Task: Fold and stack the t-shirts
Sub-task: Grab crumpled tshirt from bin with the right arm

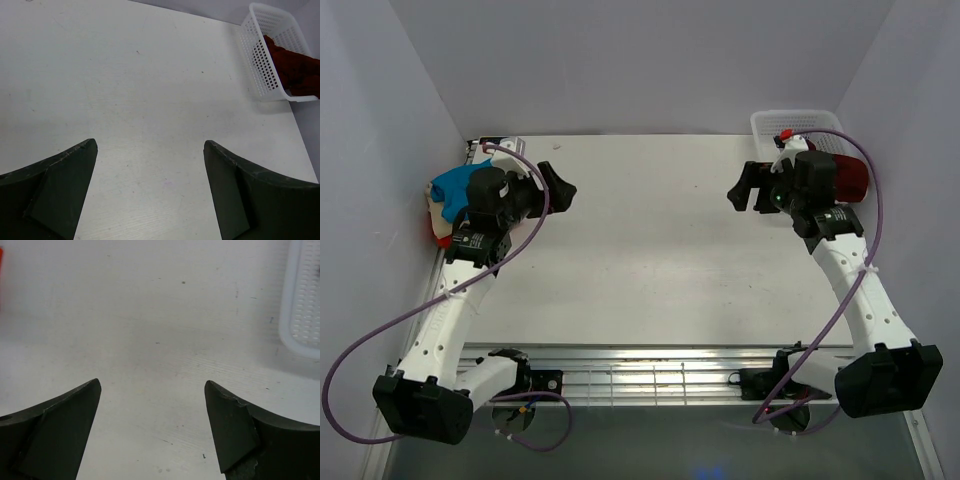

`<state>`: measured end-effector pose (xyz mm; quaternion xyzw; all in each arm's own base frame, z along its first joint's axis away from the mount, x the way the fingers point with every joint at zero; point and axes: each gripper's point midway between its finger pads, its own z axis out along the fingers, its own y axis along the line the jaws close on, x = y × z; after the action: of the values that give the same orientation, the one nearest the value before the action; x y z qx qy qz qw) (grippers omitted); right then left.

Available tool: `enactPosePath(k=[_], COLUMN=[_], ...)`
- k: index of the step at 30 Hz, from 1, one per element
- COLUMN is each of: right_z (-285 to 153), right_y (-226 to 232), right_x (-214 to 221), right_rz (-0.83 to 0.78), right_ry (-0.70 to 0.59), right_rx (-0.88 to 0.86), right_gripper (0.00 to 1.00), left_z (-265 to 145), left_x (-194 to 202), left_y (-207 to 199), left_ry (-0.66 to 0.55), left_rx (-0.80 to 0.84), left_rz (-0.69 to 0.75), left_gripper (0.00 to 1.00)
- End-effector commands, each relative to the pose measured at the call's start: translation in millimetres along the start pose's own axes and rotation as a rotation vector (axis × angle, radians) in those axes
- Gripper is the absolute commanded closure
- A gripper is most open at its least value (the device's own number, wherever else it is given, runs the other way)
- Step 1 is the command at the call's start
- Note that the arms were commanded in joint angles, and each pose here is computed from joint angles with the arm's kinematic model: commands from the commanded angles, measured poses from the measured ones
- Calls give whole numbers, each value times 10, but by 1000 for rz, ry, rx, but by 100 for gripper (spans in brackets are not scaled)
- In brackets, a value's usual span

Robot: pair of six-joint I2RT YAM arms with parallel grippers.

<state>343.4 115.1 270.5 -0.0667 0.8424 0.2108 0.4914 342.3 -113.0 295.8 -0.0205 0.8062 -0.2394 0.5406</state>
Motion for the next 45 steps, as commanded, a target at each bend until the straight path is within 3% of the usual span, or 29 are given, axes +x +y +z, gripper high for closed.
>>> enactPosePath(k=[1, 8, 18, 30, 45], right_z=[58, 351, 623, 633, 496], right_y=[-422, -1275, -2505, -3092, -3535], right_x=[-39, -217, -348, -330, -9], right_rz=[-67, -202, -95, -137, -116], right_ry=[16, 52, 115, 191, 266], right_rx=[202, 544, 815, 1059, 1175], right_gripper=[10, 10, 7, 7, 7], left_z=[-115, -214, -498, -773, -896], left_x=[-78, 87, 197, 227, 285], left_y=[47, 6, 5, -97, -117], left_ry=[-42, -4, -27, -85, -96], left_rx=[-41, -13, -7, 50, 65], left_rz=[9, -19, 17, 61, 74], left_gripper=[2, 2, 2, 2, 2])
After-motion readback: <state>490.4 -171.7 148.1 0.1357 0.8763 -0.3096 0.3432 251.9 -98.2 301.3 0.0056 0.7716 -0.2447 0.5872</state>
